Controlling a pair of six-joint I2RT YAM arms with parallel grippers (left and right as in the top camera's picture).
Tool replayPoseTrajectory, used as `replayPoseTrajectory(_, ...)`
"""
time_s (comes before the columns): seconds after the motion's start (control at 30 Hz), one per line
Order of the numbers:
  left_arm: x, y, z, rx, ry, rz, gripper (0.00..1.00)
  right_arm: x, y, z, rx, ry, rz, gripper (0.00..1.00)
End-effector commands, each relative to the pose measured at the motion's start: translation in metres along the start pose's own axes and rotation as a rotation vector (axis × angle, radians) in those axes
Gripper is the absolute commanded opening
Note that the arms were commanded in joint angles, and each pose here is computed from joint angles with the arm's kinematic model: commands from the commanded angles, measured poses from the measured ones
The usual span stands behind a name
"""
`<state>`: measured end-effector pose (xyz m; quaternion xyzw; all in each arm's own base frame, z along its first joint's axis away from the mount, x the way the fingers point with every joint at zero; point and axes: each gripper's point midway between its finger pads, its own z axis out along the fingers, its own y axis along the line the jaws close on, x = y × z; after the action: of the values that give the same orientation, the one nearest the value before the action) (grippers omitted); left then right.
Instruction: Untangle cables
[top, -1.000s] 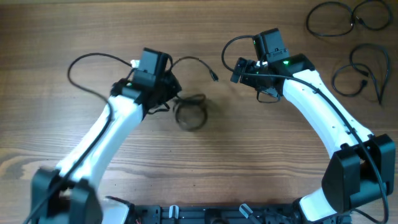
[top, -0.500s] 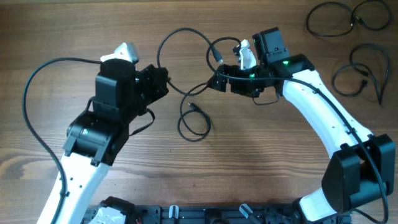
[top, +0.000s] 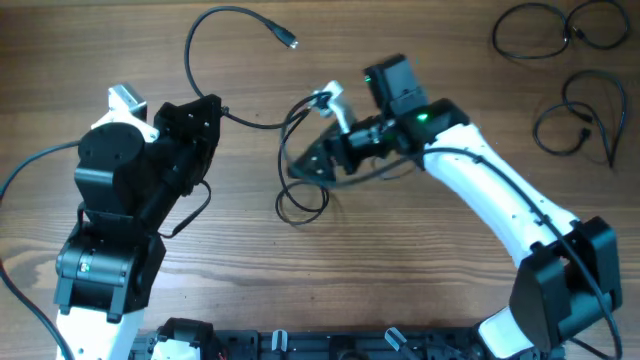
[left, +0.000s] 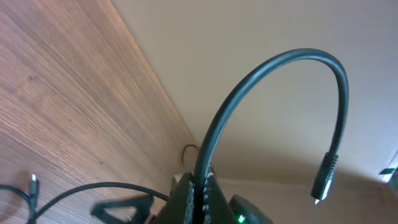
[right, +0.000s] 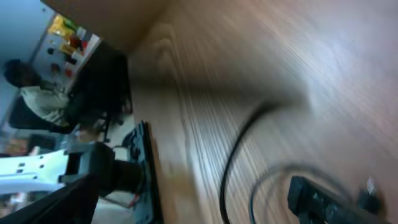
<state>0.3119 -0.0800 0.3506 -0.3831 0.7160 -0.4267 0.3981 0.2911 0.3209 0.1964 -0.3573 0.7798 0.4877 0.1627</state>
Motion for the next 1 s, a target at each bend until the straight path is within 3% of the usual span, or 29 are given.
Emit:
replayPoseTrajectory(0.0,-0.004,-0.003,-0.003,0.013,-0.010,-0.133,0.04,-0.010,0.016,0.027,-0.011,-0.016,-0.138,1.00)
replayPoseTrajectory(0.07,-0.010,-0.002,-0.003,0.018,-0.020,-0.217,0.04,-0.028,-0.001,0.038,0.165,-0.083,-0.062,1.00)
replayPoseTrajectory(0.2,-0.011,-0.019,-0.005,0.090,0.011,-0.231,0.04,-0.037,-0.029,0.036,0.381,-0.150,0.046,0.97)
replayPoseTrajectory(0.43,-0.041,-0.006,-0.011,0.069,-0.081,-0.262,0.04,-0.036,-0.037,0.033,0.422,-0.166,0.125,0.27)
replayPoseTrajectory(0.57,-0.055,0.010,-0.014,0.017,-0.125,-0.292,0.04,-0.040,-0.037,0.032,0.423,-0.190,0.146,0.08)
replayPoseTrajectory(0.63,-0.059,0.015,-0.015,0.002,-0.142,-0.302,0.04,-0.042,-0.036,0.032,0.416,-0.203,0.170,0.04)
replayPoseTrajectory(0.7,-0.061,0.018,-0.016,-0.008,-0.149,-0.308,0.04,-0.045,-0.035,0.031,0.409,-0.217,0.177,0.04)
replayPoseTrajectory(0.73,-0.061,0.019,-0.016,-0.011,-0.148,-0.309,0.04,-0.047,-0.034,0.031,0.407,-0.222,0.174,0.14)
replayPoseTrajectory(0.77,-0.060,0.020,-0.016,-0.014,-0.141,-0.310,0.04,-0.048,-0.034,0.031,0.404,-0.230,0.187,0.47)
replayPoseTrajectory(0.8,-0.058,0.019,-0.016,-0.012,-0.132,-0.311,0.04,-0.049,-0.034,0.031,0.401,-0.239,0.207,0.54)
replayPoseTrajectory(0.83,-0.055,0.018,-0.015,-0.007,-0.115,-0.311,0.04,-0.053,-0.032,0.031,0.391,-0.254,0.207,0.69)
replayPoseTrajectory(0.97,-0.054,0.012,-0.015,0.021,-0.098,-0.369,0.04,-0.055,-0.029,0.032,0.380,-0.251,0.162,0.70)
